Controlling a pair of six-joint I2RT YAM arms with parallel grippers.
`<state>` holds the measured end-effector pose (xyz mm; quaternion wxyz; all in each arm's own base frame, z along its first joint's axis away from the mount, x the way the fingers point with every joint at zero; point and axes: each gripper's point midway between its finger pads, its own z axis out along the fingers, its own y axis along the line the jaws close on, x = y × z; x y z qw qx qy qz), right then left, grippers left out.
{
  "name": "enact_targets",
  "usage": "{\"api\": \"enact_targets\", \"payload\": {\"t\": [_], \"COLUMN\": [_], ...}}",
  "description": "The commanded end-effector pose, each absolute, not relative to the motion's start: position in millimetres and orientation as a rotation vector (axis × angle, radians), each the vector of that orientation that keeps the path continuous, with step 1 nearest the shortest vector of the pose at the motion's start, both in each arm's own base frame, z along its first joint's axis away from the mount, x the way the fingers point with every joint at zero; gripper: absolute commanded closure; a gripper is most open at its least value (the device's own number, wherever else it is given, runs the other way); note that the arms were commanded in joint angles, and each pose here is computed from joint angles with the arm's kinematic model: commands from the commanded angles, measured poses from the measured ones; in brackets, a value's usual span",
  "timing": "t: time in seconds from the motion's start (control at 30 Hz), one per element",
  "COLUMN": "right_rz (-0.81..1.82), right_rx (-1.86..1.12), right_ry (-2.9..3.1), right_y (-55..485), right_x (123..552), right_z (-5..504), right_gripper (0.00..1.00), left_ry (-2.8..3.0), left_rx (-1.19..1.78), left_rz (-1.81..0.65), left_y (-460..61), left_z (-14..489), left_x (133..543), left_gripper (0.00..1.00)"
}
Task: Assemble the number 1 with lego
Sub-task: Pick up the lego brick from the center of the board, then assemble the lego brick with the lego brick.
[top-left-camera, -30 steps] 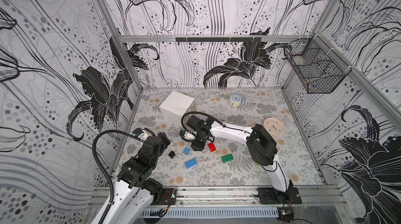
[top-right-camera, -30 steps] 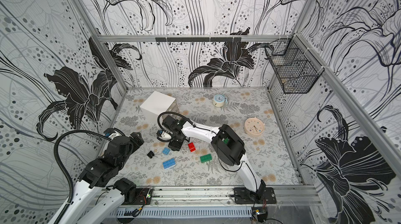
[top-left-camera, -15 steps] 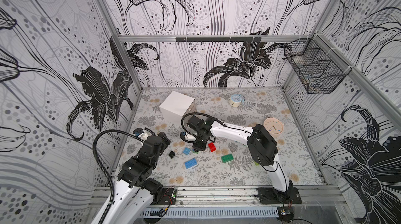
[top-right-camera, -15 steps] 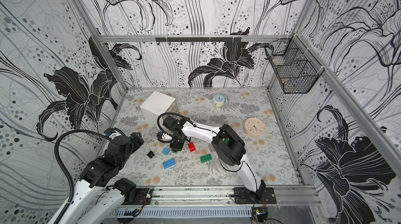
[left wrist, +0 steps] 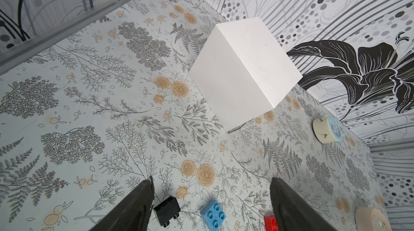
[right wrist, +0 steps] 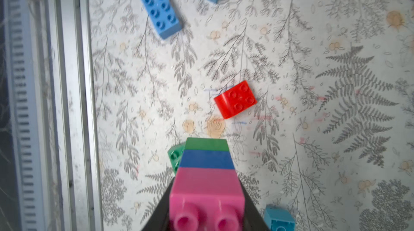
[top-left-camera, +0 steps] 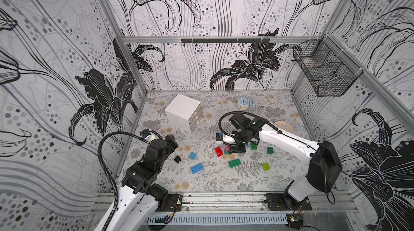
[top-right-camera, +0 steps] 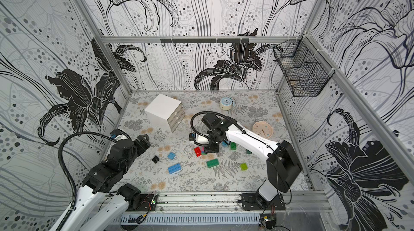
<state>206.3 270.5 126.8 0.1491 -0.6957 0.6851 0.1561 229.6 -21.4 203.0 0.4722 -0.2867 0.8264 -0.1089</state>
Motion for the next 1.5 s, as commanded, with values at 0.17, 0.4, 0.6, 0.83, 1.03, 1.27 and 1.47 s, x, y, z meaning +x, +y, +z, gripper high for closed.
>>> {"api": "enact_targets", "payload": {"t": [0.17,0.4,0.6,0.83,1.03,1.27,1.47], "right_rz": [0.503,0.436,0.441,0.369,0.364,0.381,0.421], "right_rx": [-2.285,-2.383,-2.404,-2.417,-2.432,-2.417,-2.415], "right_ry": [1.687,1.610,1.595,1.653,1.666,1.672,1.667], "right_y": [251.5,242.6,241.2,234.1,229.8,233.4,235.5], "right_x": [178.8,189.1,188.0,194.8,191.6,190.6,184.6], "right_z": [98.0,84.3,76.3,65.3,59.9,57.9,56.9], "right_gripper": [0.88,0.90,0.92,0.93,0.93,0.93,0.92], "left_ry": [2.026,2.014,2.011,2.019,2.016,2.017,2.023], "left_rx": [-0.593,-0.589,-0.584,-0.573,-0.570,-0.571,-0.572], "left_rz": [-0.343,-0.341,-0.337,-0.341,-0.341,-0.340,-0.339], "left_y": [-40.7,-38.7,-38.3,-41.5,-42.2,-42.8,-43.1], "left_z": [205.2,207.5,207.2,206.4,206.7,205.9,203.8], "left_x": [244.4,241.8,241.8,245.5,247.3,248.8,248.9], "left_gripper": [0.16,0.16,0.16,0.16,0.16,0.16,0.16]}}
